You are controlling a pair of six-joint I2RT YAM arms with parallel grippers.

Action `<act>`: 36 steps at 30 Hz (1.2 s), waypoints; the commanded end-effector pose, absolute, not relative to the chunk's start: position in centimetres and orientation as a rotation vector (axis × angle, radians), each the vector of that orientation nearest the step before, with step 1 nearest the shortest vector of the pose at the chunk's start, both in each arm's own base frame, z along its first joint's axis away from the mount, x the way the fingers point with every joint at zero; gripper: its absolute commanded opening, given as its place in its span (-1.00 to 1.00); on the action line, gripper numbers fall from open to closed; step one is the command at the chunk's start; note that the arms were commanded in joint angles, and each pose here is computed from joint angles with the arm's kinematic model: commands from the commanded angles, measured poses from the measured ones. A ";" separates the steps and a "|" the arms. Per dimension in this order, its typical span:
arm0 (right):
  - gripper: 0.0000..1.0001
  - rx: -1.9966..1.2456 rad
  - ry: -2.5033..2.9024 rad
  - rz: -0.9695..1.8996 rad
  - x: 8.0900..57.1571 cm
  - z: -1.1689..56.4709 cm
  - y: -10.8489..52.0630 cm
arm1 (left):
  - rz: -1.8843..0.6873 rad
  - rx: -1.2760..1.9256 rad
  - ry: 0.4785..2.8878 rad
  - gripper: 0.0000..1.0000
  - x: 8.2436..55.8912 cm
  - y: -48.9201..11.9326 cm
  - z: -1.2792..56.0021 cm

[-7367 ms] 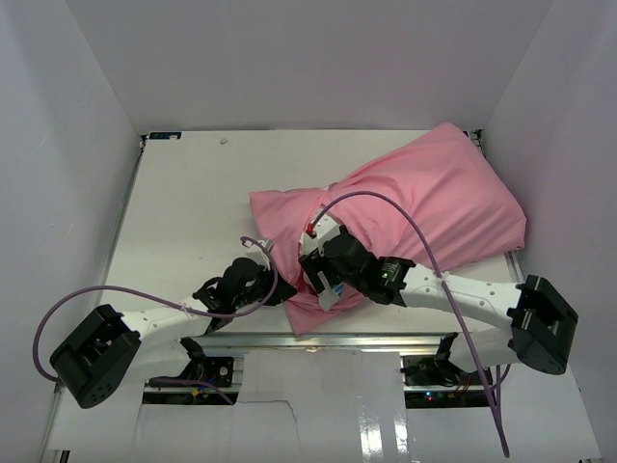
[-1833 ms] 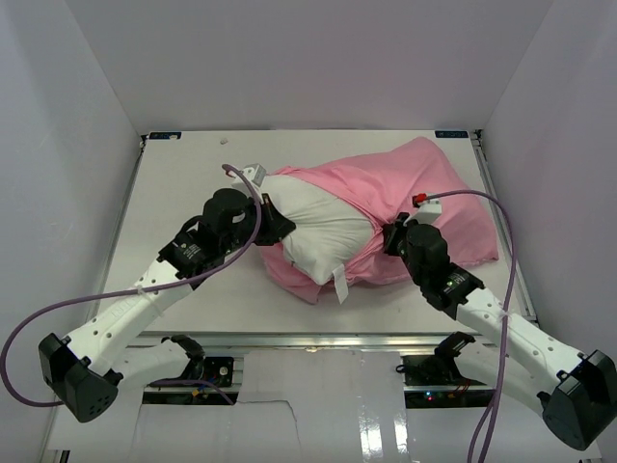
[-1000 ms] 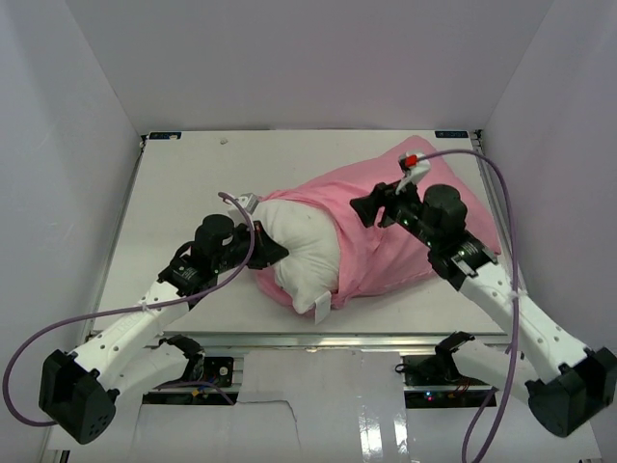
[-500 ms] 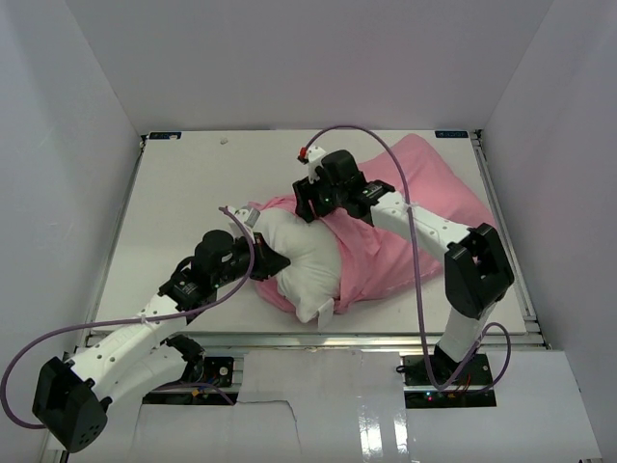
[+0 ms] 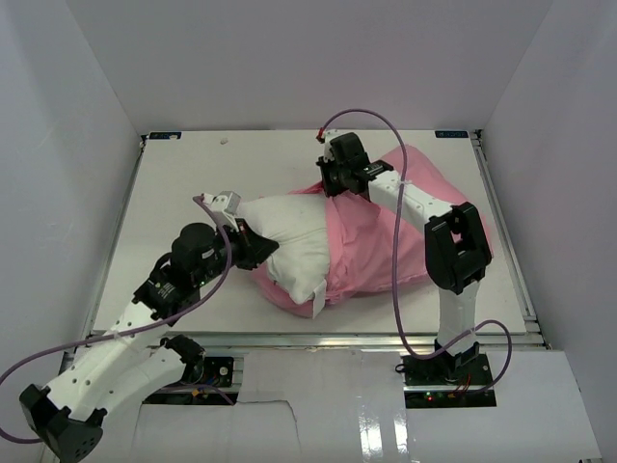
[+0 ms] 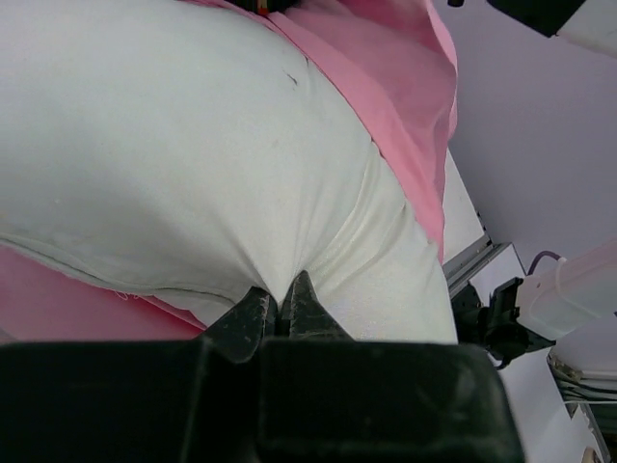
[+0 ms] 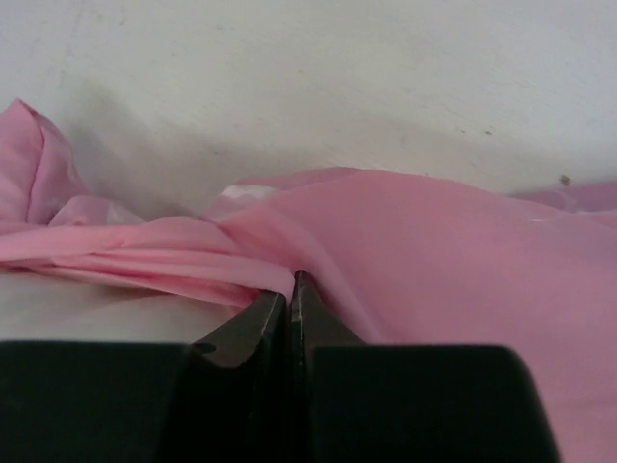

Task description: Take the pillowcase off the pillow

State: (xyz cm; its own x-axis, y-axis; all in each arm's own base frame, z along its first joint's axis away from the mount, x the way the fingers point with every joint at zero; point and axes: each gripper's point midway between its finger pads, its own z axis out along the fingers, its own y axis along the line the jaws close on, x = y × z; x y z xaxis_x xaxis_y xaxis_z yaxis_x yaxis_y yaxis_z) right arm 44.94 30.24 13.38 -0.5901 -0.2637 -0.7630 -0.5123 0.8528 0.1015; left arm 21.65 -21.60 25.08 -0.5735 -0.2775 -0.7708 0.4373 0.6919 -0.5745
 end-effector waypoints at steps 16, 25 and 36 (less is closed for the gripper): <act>0.28 -0.355 1.983 0.484 42.3 23.7 24.1 | -0.941 -0.053 1.847 -1.00 22.4 -19.6 27.2; 0.54 -0.388 1.785 0.600 34.0 35.0 25.1 | -0.967 -0.084 1.840 -1.00 23.9 -20.9 26.9; 0.48 -0.450 1.808 0.744 20.0 24.1 28.6 | -0.888 -0.108 1.908 -1.00 27.4 -22.5 26.4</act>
State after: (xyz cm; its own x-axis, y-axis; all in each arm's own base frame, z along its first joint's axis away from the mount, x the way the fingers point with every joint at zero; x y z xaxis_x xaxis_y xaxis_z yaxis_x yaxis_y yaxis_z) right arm 20.44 28.57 23.67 -0.3743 -0.0389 -0.9265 -0.6777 0.6934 0.2447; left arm 25.75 -22.12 22.28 -0.5894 -0.3701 -0.7181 0.2592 0.7552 -0.6020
